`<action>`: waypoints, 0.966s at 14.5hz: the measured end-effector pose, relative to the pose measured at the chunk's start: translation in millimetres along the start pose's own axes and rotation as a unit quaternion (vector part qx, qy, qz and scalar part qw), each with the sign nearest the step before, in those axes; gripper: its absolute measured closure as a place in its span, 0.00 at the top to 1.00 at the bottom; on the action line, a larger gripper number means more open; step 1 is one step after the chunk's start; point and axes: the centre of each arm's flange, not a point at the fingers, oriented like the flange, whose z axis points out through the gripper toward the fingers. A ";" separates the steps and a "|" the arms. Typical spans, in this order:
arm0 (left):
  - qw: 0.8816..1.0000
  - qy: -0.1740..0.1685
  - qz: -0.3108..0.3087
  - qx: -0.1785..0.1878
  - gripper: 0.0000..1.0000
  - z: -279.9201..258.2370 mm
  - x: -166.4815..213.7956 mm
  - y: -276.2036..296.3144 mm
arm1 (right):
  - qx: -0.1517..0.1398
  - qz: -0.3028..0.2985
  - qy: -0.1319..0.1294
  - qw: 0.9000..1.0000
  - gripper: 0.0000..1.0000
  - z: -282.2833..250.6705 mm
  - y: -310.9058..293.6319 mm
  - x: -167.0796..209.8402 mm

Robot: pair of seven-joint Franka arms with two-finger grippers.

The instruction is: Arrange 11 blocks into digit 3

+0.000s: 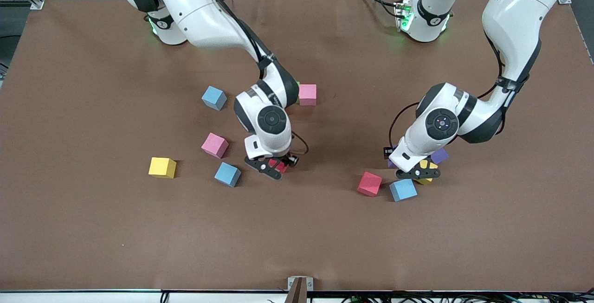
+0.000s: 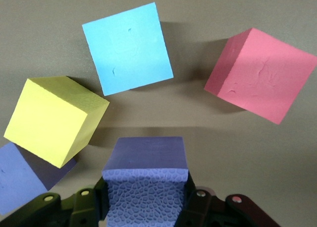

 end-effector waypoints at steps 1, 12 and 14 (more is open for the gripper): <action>1.000 0.000 0.000 0.000 0.55 0.0 0.0 0.0 | 0.005 -0.039 -0.001 0.999 0.57 -3.0 4.6 -10.0; 1.000 0.001 -0.001 0.000 0.55 -0.8 0.7 -0.1 | 0.030 -0.210 0.008 0.977 0.57 -3.9 62.2 -111.9; 1.000 0.001 -0.001 0.000 0.55 -1.0 0.8 -0.2 | 0.027 -0.224 0.010 0.974 0.57 -1.3 64.0 -112.8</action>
